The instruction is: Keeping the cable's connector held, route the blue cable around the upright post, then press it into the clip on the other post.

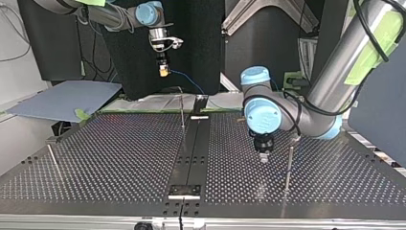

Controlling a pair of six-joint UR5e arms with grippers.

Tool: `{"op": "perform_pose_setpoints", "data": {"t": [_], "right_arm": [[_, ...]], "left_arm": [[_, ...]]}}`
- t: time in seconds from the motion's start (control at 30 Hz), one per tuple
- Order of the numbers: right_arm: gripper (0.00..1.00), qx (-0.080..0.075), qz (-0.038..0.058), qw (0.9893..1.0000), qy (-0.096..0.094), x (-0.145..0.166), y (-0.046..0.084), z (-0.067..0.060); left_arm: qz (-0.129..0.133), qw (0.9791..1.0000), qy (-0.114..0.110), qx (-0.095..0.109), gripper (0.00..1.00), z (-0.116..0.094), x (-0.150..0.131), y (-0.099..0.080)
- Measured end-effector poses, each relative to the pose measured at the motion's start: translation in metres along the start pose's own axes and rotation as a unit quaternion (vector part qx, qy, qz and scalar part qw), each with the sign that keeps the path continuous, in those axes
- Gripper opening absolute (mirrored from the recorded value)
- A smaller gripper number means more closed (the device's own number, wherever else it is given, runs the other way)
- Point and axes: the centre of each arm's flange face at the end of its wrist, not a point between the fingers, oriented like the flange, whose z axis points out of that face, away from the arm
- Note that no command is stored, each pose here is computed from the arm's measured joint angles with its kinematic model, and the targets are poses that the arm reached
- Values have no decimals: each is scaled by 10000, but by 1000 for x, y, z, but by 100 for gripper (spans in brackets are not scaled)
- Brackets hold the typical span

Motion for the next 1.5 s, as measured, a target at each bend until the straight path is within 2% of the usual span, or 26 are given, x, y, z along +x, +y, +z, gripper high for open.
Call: {"op": "perform_pose_setpoints", "data": {"t": [0.2,0.37,0.7,0.83,0.97,1.1,1.43,1.5], "right_arm": [[0,1,-3,10000,-5,0,0,0],[0,1,-4,10000,-11,0,0,0],[0,1,-8,10000,-13,0,0,0],[0,1,-5,10000,-11,0,0,0],[0,1,-9,10000,-17,0,0,0],[0,0,-12,10000,-17,0,0,0],[0,0,-10,10000,-21,0,0,0],[0,0,-13,10000,-21,0,0,0]], "left_arm": [[334,9993,130,-96,100,14,7,-10],[637,9972,310,-221,100,27,25,-15],[1031,9938,330,-253,100,34,31,-14],[1241,9912,399,-227,100,39,40,-19],[1485,9871,557,-227,100,47,58,-27],[1567,9853,634,-245,100,52,66,-29],[1580,9849,656,-278,100,54,69,-28],[1621,9839,700,-273,100,55,74,-32]]}}
